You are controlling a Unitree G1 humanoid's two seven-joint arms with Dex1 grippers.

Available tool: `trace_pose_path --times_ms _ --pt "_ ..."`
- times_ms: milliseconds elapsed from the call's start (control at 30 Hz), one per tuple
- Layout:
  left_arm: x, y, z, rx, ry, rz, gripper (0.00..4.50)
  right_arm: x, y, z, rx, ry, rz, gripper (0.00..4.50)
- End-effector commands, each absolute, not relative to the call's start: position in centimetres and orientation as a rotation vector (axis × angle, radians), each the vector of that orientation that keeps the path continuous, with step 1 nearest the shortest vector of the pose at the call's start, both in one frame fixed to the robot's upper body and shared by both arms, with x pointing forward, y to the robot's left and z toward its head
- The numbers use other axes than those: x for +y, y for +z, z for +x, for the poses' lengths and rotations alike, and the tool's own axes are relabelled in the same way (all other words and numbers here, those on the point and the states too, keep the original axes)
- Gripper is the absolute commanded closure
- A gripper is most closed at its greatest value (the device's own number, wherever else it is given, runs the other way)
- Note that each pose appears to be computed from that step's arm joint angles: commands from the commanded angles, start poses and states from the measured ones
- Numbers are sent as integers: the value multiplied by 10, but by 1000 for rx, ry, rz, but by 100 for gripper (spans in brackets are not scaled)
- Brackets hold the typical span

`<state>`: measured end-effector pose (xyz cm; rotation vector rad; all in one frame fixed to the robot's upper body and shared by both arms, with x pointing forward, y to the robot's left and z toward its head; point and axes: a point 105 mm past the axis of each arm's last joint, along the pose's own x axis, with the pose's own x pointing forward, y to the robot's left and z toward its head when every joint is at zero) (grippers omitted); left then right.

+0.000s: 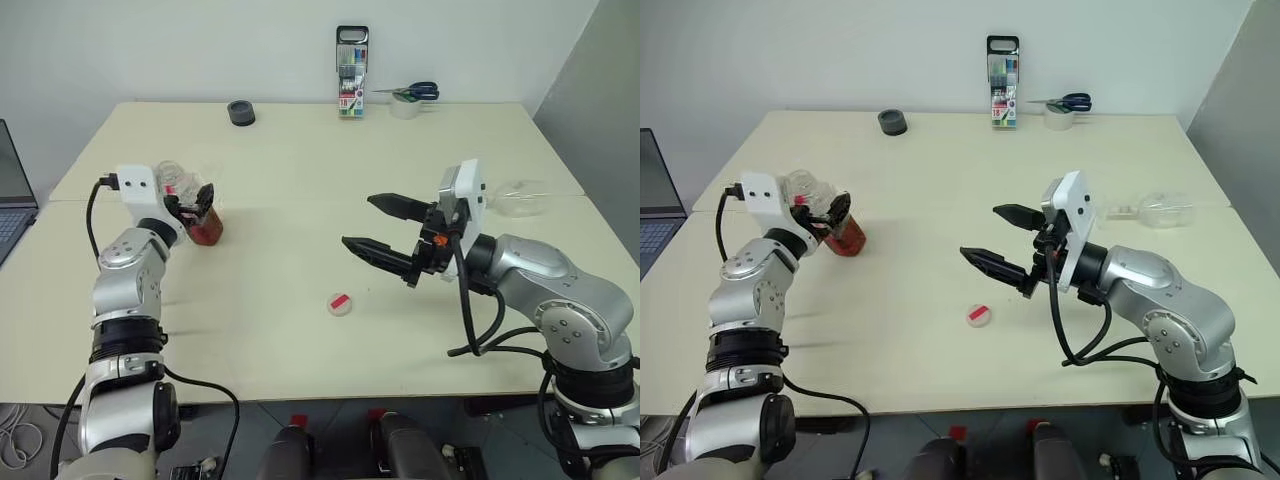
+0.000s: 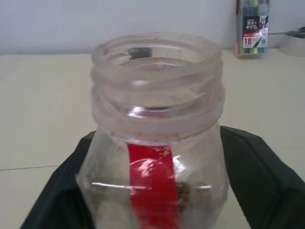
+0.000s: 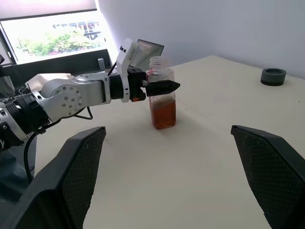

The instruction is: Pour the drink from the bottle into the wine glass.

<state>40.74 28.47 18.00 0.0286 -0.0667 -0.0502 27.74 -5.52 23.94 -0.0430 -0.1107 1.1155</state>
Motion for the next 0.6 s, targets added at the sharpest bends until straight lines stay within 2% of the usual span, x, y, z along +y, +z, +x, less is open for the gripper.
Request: trace_pose_path --times_ms 33,233,400,500,600 --pt "295 185 400 -91 -23 42 2 -53 248 271 -155 1121 -57 0" --pt "297 162 375 -21 -28 59 2 -51 240 267 -140 1095 -31 0" --pt "296 144 344 55 -44 110 2 -55 224 263 -103 1020 2 0" --pt "279 142 324 107 -158 243 2 -69 202 262 -47 902 -39 0" --pt "249 150 304 125 -360 318 2 -90 191 266 -17 765 -59 0"
